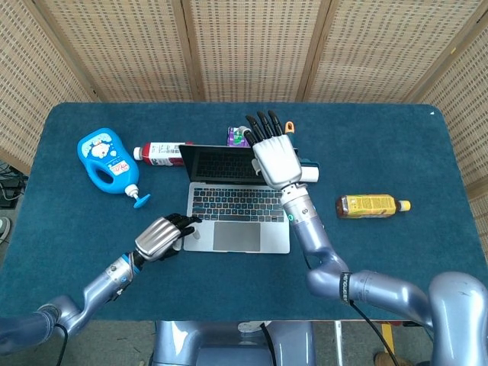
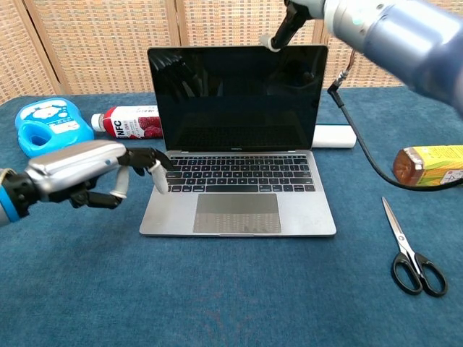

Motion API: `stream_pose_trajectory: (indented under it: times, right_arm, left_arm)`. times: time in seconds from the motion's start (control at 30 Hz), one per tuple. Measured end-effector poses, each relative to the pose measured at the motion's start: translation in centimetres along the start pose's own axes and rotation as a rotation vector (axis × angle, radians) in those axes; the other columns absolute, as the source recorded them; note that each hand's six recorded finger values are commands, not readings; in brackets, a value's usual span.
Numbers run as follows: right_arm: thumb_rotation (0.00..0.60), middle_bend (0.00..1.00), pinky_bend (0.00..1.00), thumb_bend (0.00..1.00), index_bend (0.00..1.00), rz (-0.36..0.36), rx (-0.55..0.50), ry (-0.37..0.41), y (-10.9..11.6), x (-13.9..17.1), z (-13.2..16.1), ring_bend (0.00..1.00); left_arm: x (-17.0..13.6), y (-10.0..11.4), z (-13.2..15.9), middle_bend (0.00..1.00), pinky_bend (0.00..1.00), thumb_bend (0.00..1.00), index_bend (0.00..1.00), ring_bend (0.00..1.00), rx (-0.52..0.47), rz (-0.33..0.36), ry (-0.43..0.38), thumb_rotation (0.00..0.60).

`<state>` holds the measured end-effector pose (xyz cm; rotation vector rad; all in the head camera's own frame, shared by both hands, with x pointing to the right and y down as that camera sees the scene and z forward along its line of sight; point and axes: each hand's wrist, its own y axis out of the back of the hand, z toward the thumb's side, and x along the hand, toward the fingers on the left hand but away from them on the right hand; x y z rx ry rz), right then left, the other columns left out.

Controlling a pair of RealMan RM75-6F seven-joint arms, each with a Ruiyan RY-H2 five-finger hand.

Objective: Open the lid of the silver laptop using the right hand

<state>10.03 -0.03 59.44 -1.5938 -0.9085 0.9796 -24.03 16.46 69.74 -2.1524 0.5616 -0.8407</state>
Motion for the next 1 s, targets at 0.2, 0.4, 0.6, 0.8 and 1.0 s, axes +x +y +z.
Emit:
stream_pose_trajectory:
  times: [0.2,0.4,0.6,0.8,1.0]
  right_arm:
    - [0.600,0.16,0.05,0.36,0.21,-0.063,0.008,0.052,2.9,2.8,-1.0,0.05]
    - [0.600,0.06,0.00,0.05,0.11,-0.057,0.011,0.043,4.2,8.0,-5.2,0.01]
    - [0.600,0.00,0.00,0.00,0.00,0.020,0.028,-0.056,3.6,13.8,-9.5,0.00]
    - [0.600,0.00,0.00,0.00,0.00,0.015,0.008,-0.171,2.9,20.0,-13.5,0.00]
    - [0.600,0.00,0.00,0.00,0.00,0.026,0.061,-0.238,2.1,24.9,-16.6,0.00]
  left_arm:
    - [-2.4,3.3,-0.7,0.03,0.10,0.28,0.19,0.06,0.009,0.075,0.009,0.600]
    - [-7.9,7.2,-2.6,0.00,0.00,0.00,0.00,0.00,0.007,0.188,0.114,0.600]
    - [-14.3,8.6,-5.0,0.00,0.00,0.00,0.00,0.00,-0.052,0.314,0.384,0.600]
    - [-20.1,9.8,-5.8,0.00,0.00,0.00,0.00,0.00,-0.103,0.413,0.620,0.600]
    - [-22.8,10.0,-6.1,0.00,0.00,0.00,0.00,0.00,-0.087,0.392,0.712,0.600]
